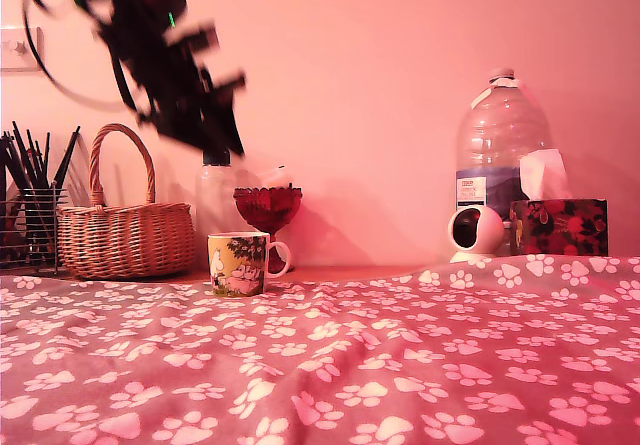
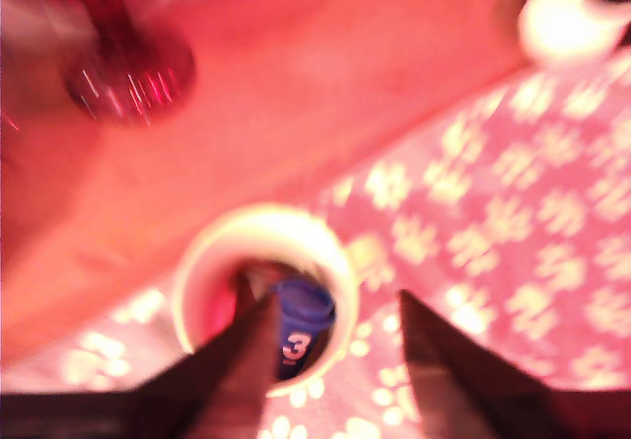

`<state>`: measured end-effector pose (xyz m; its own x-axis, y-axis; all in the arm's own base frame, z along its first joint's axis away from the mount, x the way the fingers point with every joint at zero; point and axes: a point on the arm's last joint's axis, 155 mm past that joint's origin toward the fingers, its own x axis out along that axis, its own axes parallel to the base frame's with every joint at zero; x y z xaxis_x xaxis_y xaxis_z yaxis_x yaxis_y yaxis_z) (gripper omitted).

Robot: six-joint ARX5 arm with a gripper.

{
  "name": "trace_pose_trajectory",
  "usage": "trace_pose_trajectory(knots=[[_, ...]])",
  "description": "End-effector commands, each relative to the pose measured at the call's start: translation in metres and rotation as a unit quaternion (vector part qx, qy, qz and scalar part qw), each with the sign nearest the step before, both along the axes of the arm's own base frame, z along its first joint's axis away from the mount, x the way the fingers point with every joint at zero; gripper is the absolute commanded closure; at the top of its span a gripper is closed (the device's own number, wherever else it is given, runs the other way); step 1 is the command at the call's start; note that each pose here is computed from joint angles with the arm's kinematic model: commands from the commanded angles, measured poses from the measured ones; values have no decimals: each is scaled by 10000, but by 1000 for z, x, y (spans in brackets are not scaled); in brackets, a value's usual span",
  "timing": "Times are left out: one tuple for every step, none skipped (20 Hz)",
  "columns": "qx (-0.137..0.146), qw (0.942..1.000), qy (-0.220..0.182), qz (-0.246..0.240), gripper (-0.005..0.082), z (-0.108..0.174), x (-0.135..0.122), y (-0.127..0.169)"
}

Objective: Pick the coffee capsule and then drop it inside the coffee cup in front of you

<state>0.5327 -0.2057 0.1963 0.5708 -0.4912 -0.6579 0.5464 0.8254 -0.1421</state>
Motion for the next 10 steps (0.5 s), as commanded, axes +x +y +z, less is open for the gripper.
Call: trace_pose_trajectory(knots=[[83,9999,39,-50,790,1,-4,4],[78,9999,91,-48,790,3,-8,7],[34,9999,125,-93,790,5,-11,7],[3,9999,128,-113,790,8,-15,7],[2,9999,117,-112,790,11,-18,8],[-1,9999,104,-113,790,15,-21,9],[-7,9999,85,-110,790,18,-25,10],[-8,9999,60,-104,790,21,-29,11],[-14,10000,-1,-96,790,26,-33,12],[-19,9999,-34,-94,790,26,-37,14]])
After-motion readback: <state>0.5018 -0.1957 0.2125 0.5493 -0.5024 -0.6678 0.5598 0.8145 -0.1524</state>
